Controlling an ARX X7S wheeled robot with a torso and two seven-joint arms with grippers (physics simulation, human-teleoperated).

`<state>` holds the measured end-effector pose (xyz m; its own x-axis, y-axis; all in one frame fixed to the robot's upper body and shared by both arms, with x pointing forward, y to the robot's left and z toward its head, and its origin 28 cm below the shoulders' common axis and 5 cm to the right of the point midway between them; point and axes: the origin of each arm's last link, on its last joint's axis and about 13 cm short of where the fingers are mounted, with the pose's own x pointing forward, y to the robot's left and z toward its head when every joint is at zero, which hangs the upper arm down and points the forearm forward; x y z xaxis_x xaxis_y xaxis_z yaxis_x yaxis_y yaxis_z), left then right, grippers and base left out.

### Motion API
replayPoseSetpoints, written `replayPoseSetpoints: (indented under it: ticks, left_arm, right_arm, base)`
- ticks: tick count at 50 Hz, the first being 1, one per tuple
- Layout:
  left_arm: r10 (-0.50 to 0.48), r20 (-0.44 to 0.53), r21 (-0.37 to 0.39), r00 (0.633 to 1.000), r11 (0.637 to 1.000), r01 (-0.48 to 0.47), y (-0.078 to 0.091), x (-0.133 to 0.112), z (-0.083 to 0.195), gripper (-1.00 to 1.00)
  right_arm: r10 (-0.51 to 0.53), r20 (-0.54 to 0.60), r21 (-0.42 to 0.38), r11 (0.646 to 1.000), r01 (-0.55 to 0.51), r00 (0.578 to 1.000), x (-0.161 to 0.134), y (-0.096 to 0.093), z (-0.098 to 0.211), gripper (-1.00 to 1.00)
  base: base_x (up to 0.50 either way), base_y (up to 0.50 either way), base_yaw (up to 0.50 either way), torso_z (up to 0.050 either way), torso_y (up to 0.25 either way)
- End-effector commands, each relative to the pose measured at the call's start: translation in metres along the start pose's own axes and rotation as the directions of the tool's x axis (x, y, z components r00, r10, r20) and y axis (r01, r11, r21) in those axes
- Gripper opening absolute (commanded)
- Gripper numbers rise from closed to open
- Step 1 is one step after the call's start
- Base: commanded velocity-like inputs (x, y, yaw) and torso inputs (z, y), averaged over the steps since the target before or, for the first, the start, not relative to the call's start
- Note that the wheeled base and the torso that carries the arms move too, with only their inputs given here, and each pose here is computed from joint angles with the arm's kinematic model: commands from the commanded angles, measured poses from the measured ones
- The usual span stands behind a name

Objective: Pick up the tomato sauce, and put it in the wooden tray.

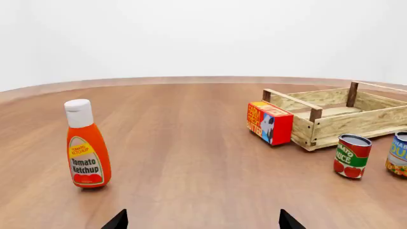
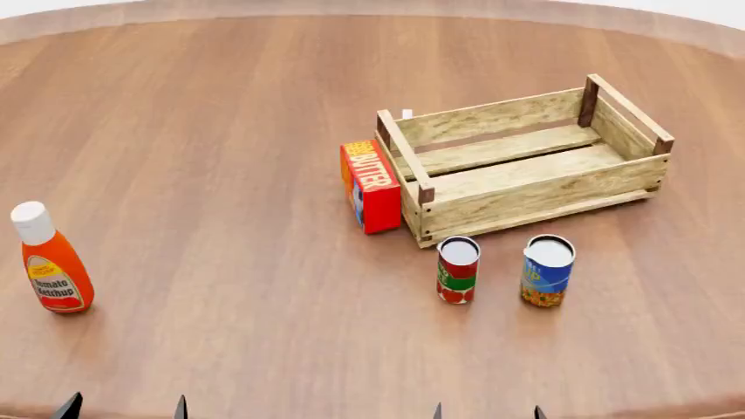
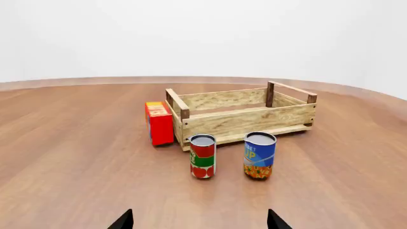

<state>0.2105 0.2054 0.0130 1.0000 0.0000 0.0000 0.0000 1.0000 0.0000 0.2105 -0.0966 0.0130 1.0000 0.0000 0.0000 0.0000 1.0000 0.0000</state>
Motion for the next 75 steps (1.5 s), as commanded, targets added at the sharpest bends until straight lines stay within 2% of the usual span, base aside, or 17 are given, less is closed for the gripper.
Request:
replayPoseSetpoints:
  ticks: [1, 21, 23, 38, 75]
  left_arm:
    - [0.0, 0.0, 0.0, 1.0, 1.0, 0.0, 0.0001, 0.0, 0.0, 1.0]
    - [0.009, -0.01, 0.006, 1.0, 1.0, -0.009, 0.0043, 0.0028, 0.0035, 1.0]
    - [0.047, -0.032, 0.033, 0.998, 0.998, -0.046, 0.0059, 0.0025, 0.0022, 1.0]
    - [0.035, -0.028, 0.029, 0.999, 0.999, -0.035, 0.0067, 0.0033, 0.0002, 1.0]
    - [0.036, -0.028, 0.033, 0.999, 0.999, -0.035, 0.0061, 0.0027, 0.0012, 1.0]
  right_arm:
    - [0.0, 0.0, 0.0, 1.0, 0.0, 1.0, 0.0, 0.0003, 0.0, 1.0]
    - [-0.032, -0.018, -0.009, 0.999, 0.031, 0.999, 0.0021, 0.002, -0.0006, 1.0]
    - [-0.031, -0.017, -0.009, 0.999, 0.031, 0.999, 0.0014, 0.0022, 0.0, 1.0]
    - [-0.029, -0.002, -0.005, 1.0, 0.029, 1.0, 0.0001, 0.0013, 0.0014, 1.0]
    - [-0.031, -0.006, -0.013, 0.999, 0.031, 0.999, 0.0004, 0.0014, 0.0007, 1.0]
  base:
    - [0.0, 0.0, 0.0, 0.0, 0.0]
    - [0.0, 0.0, 0.0, 0.0, 0.0]
    - [0.0, 0.0, 0.0, 0.0, 0.0]
    - [0.02, 0.0, 0.0, 0.0, 0.0]
    - [0.49, 0.0, 0.0, 0.0, 0.0]
